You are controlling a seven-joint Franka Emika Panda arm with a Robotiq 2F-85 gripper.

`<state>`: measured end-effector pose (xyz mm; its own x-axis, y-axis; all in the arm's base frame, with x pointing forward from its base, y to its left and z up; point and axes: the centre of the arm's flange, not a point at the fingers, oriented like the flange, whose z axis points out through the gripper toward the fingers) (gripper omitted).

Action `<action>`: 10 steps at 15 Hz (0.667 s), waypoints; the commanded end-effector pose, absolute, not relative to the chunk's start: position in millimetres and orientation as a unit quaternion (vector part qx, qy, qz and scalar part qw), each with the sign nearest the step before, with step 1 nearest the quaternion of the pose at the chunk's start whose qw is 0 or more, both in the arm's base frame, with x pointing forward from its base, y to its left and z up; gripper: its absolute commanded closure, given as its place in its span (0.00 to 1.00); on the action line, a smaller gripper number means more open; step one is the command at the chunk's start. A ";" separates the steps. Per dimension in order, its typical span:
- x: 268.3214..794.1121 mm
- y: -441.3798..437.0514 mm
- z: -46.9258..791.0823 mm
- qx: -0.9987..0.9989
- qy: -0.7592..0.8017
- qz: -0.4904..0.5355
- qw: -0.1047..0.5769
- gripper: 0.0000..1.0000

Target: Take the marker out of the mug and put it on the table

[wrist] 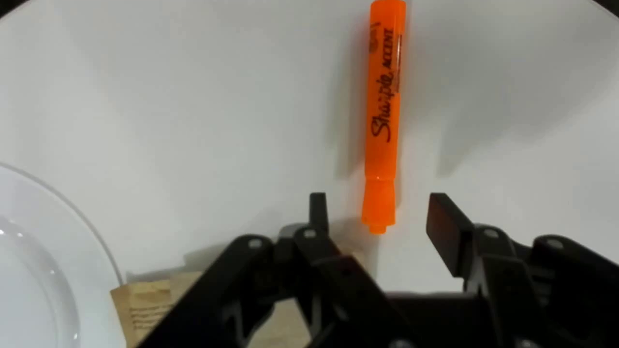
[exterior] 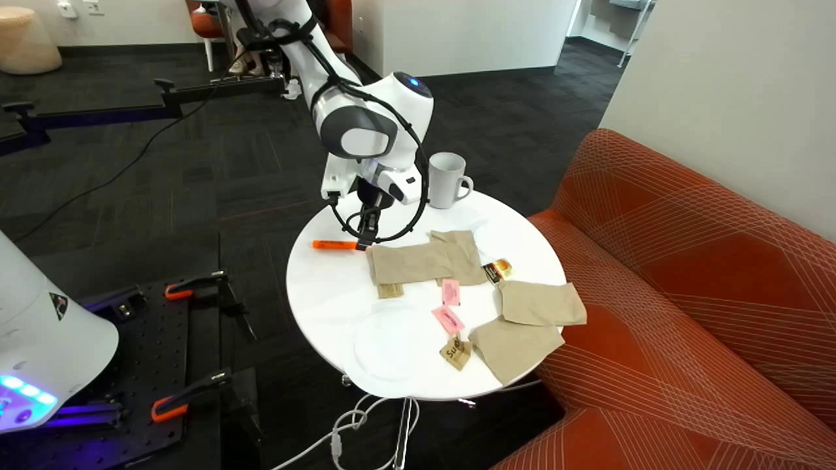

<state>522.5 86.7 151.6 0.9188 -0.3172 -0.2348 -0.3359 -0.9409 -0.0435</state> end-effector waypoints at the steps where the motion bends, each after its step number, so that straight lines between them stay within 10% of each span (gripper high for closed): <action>1: 525.9 87.8 163.8 -0.978 0.183 0.087 0.039 0.11; 10: 529.9 94.2 264.0 -0.987 0.150 0.029 0.059 0.00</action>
